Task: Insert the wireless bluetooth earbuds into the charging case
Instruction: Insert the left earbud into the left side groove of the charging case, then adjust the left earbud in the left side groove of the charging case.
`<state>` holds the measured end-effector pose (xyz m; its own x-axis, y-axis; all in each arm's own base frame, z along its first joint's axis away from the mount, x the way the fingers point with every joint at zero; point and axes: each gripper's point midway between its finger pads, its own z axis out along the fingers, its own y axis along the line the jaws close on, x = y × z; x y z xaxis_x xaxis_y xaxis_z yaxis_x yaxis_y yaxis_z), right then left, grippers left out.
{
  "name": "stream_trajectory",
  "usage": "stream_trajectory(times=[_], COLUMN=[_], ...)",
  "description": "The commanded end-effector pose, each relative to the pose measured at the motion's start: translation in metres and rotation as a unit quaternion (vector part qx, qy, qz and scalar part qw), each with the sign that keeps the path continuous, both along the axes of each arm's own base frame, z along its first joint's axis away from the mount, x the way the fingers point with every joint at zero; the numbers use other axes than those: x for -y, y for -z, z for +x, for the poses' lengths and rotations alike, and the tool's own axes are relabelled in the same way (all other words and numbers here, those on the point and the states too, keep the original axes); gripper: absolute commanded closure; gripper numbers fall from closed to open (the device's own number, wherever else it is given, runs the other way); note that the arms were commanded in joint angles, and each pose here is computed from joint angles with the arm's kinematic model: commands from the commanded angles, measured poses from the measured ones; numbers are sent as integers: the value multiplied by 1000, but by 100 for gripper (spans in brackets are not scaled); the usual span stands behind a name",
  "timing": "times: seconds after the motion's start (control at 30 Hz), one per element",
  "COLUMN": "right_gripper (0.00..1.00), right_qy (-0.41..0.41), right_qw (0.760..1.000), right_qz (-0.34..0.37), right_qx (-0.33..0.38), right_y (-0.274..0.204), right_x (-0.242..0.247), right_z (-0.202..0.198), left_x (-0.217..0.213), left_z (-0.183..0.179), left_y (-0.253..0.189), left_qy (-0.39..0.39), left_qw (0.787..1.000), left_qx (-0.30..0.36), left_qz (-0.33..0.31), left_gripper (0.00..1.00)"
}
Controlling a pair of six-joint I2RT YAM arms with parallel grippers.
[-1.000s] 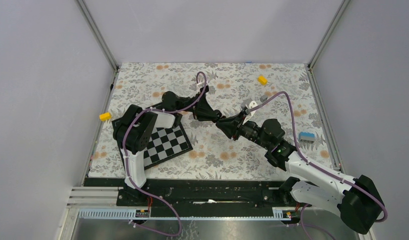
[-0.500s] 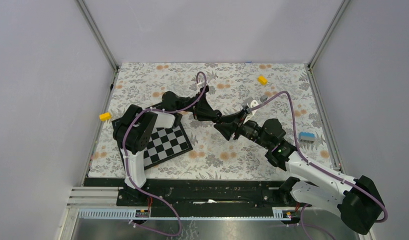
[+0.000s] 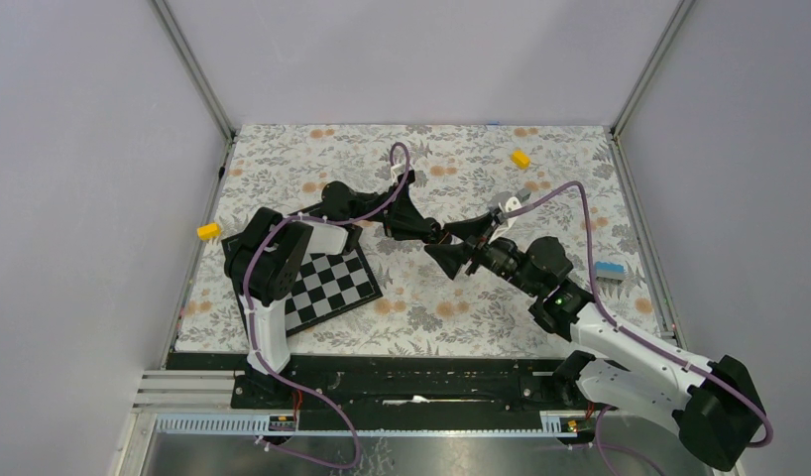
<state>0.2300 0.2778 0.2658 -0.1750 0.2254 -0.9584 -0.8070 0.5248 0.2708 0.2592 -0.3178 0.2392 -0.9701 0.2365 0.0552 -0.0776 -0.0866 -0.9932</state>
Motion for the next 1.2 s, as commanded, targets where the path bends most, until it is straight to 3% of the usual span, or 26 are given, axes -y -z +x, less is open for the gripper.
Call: stream_trajectory(times=[0.0,0.3,0.53,0.8,1.17], right_gripper=[22,19,16,21,21], right_qy=[20,84,150,86,94], right_qw=[998,994,988,994,990], right_qz=[40,39,28,-31,-80], right_qx=[35,51,5,-55,-69], right_y=[-42,-58,-46,-32,-19], right_x=[5,29,48,16,13], right_z=[4,12,26,25,35], left_x=[-2,-2,-2,-2,-3], left_z=[0,-3,-4,-5,-7], left_y=[-32,-34,-35,-38,-39], left_qy=[11,15,16,14,15], left_qw=[996,997,998,998,998], left_qx=[-94,-80,-65,-58,-55], left_qz=[0,0,-1,-5,-6], left_gripper=[100,100,100,100,100])
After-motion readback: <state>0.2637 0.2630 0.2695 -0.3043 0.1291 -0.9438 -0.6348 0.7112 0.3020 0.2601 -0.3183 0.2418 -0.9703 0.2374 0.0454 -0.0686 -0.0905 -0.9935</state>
